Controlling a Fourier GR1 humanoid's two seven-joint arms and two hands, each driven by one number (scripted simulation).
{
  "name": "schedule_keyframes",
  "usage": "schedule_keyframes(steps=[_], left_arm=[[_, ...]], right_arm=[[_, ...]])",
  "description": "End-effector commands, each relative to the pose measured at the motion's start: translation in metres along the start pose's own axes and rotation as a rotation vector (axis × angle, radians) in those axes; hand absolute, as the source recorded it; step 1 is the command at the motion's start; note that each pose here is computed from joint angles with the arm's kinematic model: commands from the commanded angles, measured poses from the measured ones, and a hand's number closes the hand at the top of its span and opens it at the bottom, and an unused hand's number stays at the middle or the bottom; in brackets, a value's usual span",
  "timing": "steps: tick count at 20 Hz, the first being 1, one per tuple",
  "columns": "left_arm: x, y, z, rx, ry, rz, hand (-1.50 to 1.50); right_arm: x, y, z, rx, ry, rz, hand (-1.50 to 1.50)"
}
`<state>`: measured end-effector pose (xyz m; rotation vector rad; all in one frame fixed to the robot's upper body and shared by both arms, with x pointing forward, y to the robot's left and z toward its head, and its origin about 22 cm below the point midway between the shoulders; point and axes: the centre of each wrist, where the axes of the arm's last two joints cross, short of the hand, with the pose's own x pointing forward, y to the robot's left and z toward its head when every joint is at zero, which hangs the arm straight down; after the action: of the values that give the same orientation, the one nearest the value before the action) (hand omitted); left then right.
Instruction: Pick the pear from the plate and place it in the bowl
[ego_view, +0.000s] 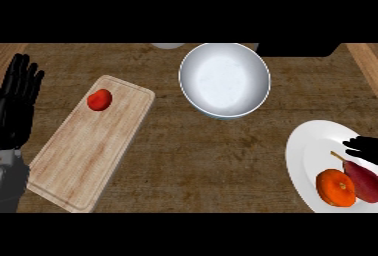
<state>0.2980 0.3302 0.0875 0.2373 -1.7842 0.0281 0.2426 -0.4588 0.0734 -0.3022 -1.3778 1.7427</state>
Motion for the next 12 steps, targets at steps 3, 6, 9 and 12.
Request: schedule_keyframes(steps=[3,6,9,12], left_arm=[[0.0,0.009,-0.006,0.009,-0.02,-0.015,0.0],[0.004,-0.008,-0.004,-0.006,0.0,0.005,0.0],[-0.011,0.004,-0.011,-0.008,0.006,0.009,0.0],[0.008,-0.005,-0.001,-0.008,-0.009,0.013,0.0]], right_arm=[[-0.002,0.021,-0.019,0.042,-0.048,-0.03,-1.5],[-0.008,0.024,-0.018,0.054,-0.039,-0.049,-1.5],[-0.01,0.008,-0.029,0.049,-0.02,-0.046,-1.5],[-0.025,0.039,-0.023,0.086,0.032,-0.028,-1.5]])
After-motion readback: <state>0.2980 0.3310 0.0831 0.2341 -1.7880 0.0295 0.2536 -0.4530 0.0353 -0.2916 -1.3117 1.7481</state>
